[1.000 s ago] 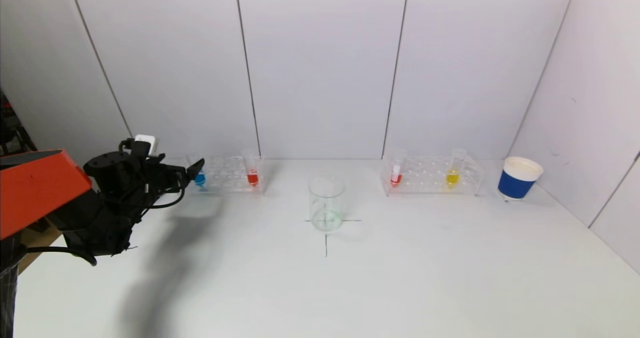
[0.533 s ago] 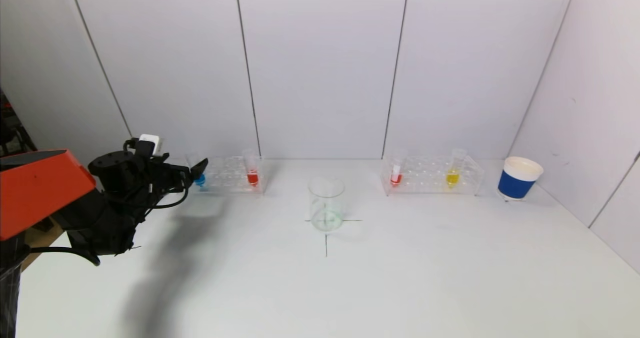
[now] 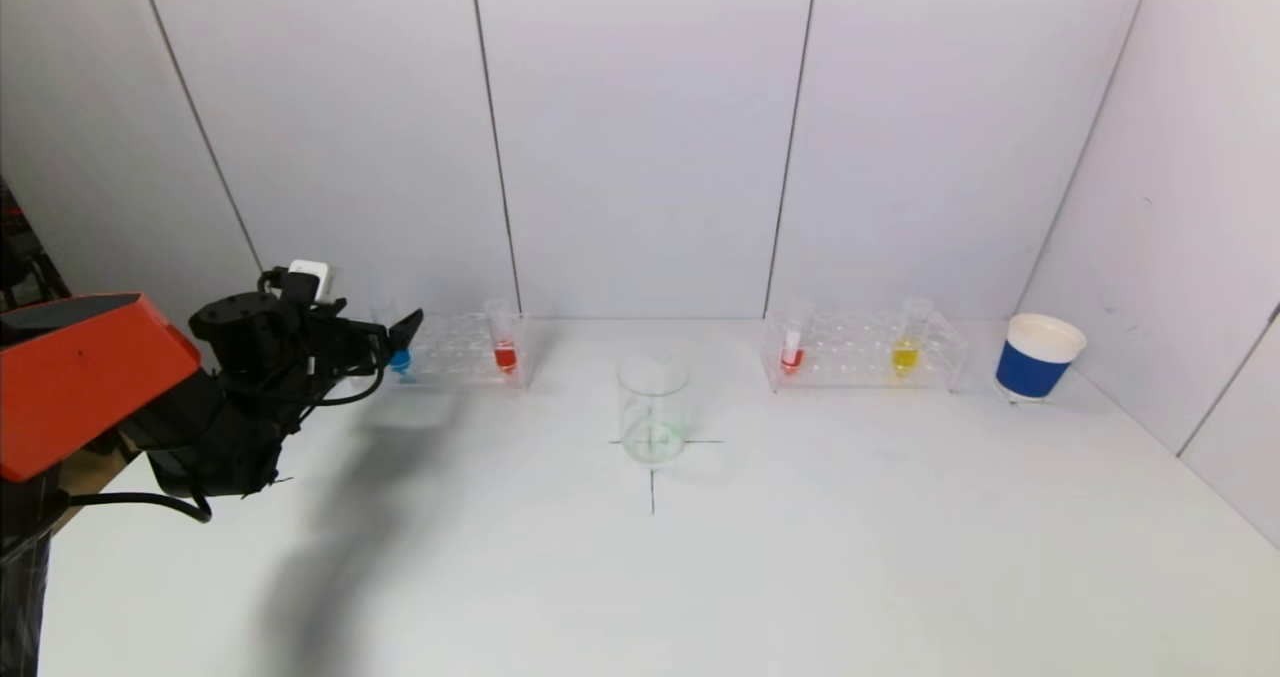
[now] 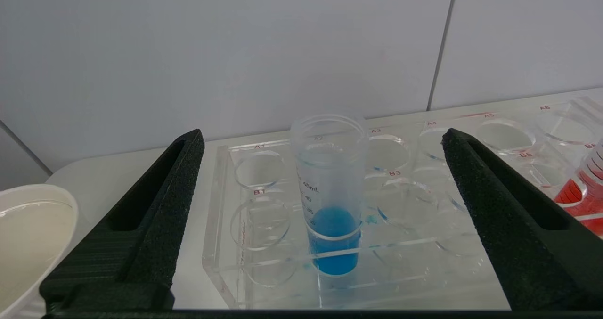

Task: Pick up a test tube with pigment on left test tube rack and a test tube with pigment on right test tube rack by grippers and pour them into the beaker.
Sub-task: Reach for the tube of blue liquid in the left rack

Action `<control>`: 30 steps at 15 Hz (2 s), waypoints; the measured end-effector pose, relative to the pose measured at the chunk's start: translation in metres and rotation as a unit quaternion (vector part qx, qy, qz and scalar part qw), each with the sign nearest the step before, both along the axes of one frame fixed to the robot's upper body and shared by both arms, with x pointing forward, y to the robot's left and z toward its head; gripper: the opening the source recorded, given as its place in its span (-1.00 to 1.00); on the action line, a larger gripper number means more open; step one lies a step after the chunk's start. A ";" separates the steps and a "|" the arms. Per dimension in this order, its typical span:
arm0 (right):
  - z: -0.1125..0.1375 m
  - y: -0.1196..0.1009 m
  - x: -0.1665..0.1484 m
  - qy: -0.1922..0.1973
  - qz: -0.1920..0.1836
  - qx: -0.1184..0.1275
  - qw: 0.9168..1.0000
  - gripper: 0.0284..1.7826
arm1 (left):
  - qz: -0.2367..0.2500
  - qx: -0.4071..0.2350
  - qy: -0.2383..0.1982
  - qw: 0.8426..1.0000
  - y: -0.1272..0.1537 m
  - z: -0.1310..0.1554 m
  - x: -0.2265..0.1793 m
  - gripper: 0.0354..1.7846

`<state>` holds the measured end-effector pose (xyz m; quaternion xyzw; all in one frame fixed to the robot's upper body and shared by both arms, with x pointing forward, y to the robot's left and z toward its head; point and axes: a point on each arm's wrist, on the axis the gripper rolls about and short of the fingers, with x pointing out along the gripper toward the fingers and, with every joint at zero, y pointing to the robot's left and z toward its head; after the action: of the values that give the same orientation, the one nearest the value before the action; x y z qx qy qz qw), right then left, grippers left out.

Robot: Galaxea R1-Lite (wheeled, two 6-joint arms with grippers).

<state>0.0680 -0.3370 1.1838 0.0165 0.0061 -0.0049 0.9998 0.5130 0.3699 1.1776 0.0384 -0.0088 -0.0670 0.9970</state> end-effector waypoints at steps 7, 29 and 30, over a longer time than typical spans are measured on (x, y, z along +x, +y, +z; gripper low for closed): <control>0.000 0.000 0.000 0.000 0.000 0.000 1.000 0.99 | 0.002 0.000 0.004 1.000 0.001 -0.005 0.004 0.98; 0.000 0.000 0.000 0.000 0.000 0.000 1.000 0.99 | 0.002 0.000 0.008 1.000 0.000 -0.010 0.005 0.98; 0.000 0.000 0.000 0.000 0.000 0.000 1.000 0.99 | 0.001 0.000 0.008 1.000 -0.001 -0.011 0.006 0.98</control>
<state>0.0679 -0.3370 1.1839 0.0167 0.0060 -0.0049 0.9998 0.5185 0.3693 1.1669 0.0378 -0.0006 -0.0667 0.9971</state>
